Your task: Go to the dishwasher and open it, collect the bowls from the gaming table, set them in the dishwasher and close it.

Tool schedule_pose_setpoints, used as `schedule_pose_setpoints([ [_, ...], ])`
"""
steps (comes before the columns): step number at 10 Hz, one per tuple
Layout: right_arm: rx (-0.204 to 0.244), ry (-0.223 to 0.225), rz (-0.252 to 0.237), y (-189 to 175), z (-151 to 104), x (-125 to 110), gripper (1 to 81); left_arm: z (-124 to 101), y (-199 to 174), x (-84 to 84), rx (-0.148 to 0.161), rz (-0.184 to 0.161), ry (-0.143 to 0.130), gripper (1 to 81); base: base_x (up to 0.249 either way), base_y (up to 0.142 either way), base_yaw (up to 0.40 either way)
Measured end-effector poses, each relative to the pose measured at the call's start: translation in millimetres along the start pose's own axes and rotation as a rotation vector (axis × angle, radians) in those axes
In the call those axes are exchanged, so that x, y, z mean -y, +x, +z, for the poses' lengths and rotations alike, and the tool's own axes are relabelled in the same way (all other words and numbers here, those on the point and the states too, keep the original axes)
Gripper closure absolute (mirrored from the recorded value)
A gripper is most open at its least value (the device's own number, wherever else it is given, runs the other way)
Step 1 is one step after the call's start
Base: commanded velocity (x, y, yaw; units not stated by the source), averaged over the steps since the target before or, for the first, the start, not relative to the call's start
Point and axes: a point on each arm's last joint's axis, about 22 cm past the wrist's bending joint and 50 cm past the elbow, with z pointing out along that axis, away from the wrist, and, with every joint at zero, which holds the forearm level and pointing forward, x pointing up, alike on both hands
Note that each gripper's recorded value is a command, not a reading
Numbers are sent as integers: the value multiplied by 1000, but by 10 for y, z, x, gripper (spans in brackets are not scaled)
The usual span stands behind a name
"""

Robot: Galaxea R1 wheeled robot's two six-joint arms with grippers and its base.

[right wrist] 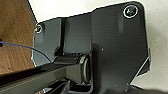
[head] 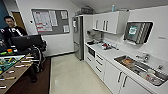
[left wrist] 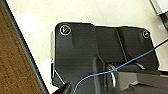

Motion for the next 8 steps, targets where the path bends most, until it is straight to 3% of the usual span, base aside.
schedule_pose_setpoints([
  [2, -17, -16, -11, 45, -33, -101, 10, 1, 34, -15, -16, 6, -2, 10, 0, 0, 350],
  [8, -15, -37, -13, 60, -37, -184, 10, 9, -40, -60, -5, 2, -7, 10, 0, 0, 350],
])
